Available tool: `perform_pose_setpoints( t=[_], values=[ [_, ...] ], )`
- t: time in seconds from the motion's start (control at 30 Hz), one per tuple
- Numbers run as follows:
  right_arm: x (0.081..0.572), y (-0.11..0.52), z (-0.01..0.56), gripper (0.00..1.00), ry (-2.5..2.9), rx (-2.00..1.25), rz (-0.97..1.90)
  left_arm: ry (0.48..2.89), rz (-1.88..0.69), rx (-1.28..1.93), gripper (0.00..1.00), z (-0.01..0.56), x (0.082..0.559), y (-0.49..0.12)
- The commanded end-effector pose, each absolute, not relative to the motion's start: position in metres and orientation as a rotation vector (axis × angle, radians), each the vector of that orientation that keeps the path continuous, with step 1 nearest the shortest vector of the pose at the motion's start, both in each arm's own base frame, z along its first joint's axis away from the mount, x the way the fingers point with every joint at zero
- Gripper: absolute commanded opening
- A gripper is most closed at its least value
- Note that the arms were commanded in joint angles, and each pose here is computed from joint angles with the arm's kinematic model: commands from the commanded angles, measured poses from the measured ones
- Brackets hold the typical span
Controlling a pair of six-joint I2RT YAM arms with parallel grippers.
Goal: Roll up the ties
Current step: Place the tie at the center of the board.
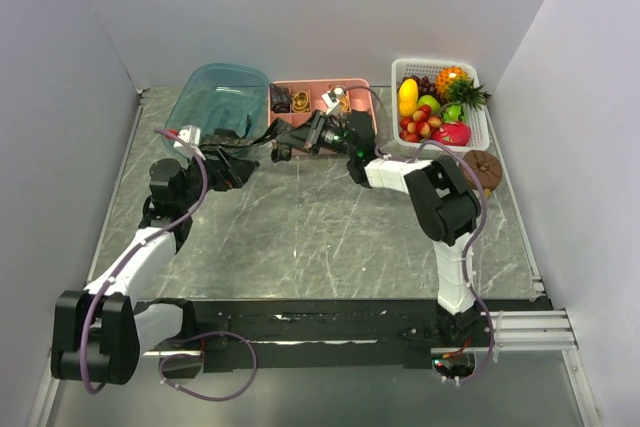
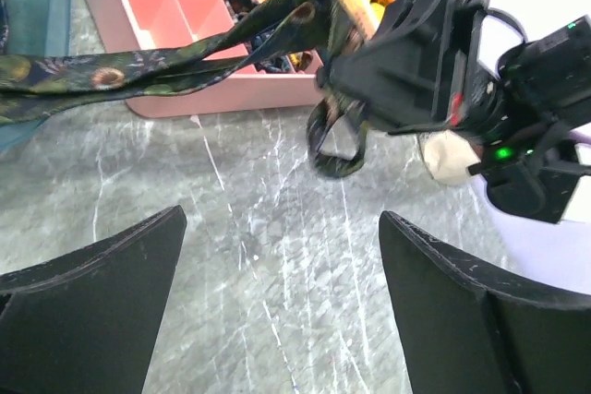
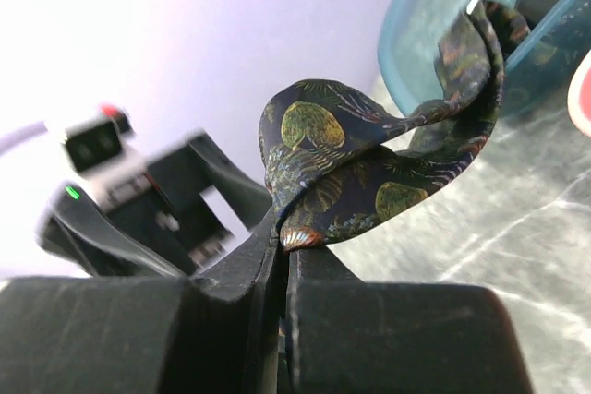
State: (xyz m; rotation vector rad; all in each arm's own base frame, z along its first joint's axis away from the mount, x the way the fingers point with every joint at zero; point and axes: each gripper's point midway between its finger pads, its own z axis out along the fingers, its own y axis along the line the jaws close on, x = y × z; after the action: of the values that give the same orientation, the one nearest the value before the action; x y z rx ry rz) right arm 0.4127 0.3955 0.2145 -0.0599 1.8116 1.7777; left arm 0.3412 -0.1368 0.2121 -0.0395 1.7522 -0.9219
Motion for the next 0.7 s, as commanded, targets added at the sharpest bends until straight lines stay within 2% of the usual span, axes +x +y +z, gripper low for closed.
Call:
perform_pose_setpoints(
  t=[0.0, 0.23, 0.67],
  values=[
    [0.413, 0.370, 0.311, 0.00, 1.531, 0.145, 1.868, 1.657, -0.855, 0.069, 0.91, 0.240, 0.334, -0.143],
    [0.412, 0.350, 0.317, 0.00, 1.532, 0.443, 1.879, 1.614, -0.928, 0.203, 0.85, 0.258, 0.326, -0.173],
    [0.408, 0.358, 0.306, 0.00, 1.569, 0.525, 1.989, 1.510, -0.975, 0.358, 0.83, 0.297, 0.334, -0.212]
  ],
)
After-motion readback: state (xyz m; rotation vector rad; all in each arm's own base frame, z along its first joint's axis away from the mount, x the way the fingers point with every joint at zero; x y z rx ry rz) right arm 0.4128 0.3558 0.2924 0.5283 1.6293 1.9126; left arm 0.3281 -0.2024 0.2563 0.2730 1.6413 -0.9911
